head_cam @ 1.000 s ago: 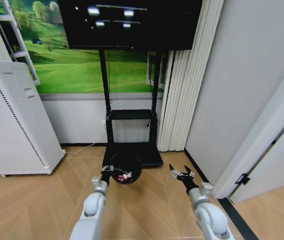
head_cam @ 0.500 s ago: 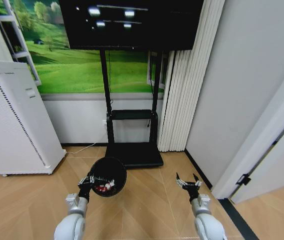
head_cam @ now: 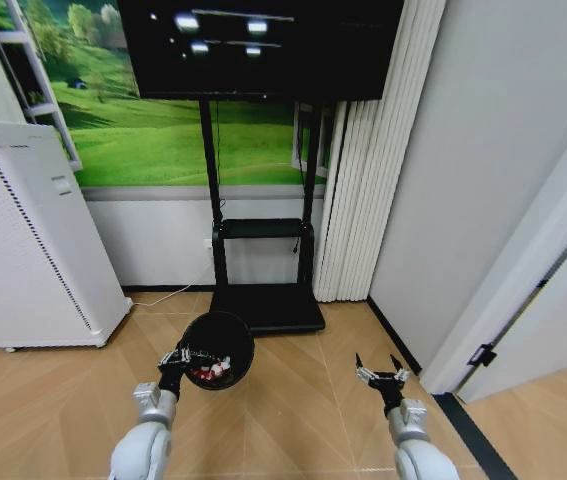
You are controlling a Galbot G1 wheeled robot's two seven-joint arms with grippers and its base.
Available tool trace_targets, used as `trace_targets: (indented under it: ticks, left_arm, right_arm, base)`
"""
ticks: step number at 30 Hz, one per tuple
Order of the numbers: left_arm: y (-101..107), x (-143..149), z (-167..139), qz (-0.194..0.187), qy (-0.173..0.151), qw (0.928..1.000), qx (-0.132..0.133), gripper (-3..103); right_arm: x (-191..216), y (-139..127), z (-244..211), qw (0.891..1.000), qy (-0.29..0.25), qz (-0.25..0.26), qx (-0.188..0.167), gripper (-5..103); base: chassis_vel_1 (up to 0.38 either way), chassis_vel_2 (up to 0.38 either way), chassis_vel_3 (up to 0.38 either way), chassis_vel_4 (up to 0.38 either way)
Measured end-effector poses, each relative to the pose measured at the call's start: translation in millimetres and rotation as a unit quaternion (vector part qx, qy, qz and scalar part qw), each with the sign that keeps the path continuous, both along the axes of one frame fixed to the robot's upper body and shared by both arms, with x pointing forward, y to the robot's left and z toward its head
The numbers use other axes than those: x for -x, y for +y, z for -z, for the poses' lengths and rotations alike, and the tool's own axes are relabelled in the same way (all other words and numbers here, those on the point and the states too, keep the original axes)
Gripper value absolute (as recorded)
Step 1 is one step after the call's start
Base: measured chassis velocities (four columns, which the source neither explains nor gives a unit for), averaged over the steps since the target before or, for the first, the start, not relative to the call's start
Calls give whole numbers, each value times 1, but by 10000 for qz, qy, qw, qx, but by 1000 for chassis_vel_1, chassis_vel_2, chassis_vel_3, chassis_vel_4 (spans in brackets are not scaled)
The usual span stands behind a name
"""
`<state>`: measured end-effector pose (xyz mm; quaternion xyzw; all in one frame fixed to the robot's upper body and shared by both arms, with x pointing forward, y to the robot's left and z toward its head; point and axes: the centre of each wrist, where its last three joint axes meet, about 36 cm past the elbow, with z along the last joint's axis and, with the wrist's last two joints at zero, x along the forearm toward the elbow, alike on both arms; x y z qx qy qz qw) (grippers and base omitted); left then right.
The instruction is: Pick up the trash bin and place the garbage on the floor into it.
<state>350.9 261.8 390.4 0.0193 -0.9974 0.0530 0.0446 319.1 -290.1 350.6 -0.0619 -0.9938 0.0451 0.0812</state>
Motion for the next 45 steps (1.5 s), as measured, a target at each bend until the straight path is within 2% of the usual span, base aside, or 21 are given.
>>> trace_targets:
  ticks: [12,19,35,45]
  left_arm:
    - [-2,-8,0,-1,-33,10000,21,7]
    - [-3,-10,1,-15,-29,10000,47,7]
    - [-2,-9,1,-56,-65,9999,57,7]
    - [-2,-6,2,-52,-67,10000,50,7]
  right_arm:
    - [0,-1,6,10000,77,-7,18,100]
    - [-2,-3,9,9999,94,-17,58,100]
    - [3,0,13,9998,186,-58,61,100]
    - [5,-1,16,9998,109,-151,47,100]
  base:
    - [340,-45,-340,42]
    - [297,203,-309,-206]
    - [352,355,-354,-334]
    - [218,-73,-222,53]
